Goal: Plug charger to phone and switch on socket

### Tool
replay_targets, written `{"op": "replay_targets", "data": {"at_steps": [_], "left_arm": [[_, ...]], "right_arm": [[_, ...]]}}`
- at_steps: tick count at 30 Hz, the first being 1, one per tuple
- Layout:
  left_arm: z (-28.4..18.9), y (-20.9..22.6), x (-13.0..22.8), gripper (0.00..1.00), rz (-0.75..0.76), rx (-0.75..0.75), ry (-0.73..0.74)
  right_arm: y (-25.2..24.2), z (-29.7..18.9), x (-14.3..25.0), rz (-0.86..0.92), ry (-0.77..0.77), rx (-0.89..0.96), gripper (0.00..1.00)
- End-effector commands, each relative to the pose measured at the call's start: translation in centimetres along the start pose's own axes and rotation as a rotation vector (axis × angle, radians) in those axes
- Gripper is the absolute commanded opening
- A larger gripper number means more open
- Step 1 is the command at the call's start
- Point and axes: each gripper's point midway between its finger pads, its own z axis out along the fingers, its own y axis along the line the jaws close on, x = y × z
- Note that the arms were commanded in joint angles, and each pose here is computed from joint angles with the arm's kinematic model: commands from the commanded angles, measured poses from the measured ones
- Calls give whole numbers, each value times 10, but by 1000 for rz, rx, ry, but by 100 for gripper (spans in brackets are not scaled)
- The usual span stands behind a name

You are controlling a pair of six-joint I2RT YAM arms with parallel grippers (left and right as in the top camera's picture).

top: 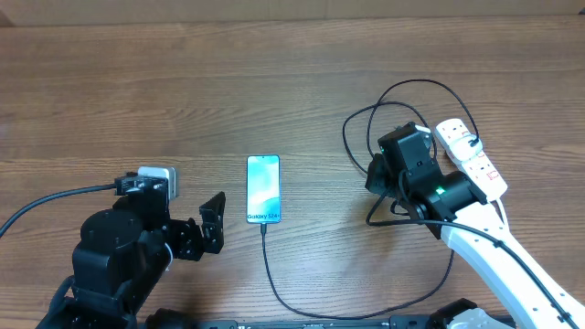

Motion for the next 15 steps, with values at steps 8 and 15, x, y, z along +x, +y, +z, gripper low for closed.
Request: {"op": "replay_targets", "data": {"at_steps": [8, 15], "left_arm": [[-19, 33, -11, 100, -94, -130, -100], [-73, 33, -15, 100, -100, -138, -306]], "right_arm": [[2, -2, -6, -24, -19, -2, 4], [1, -2, -4, -25, -10, -2, 58]]}}
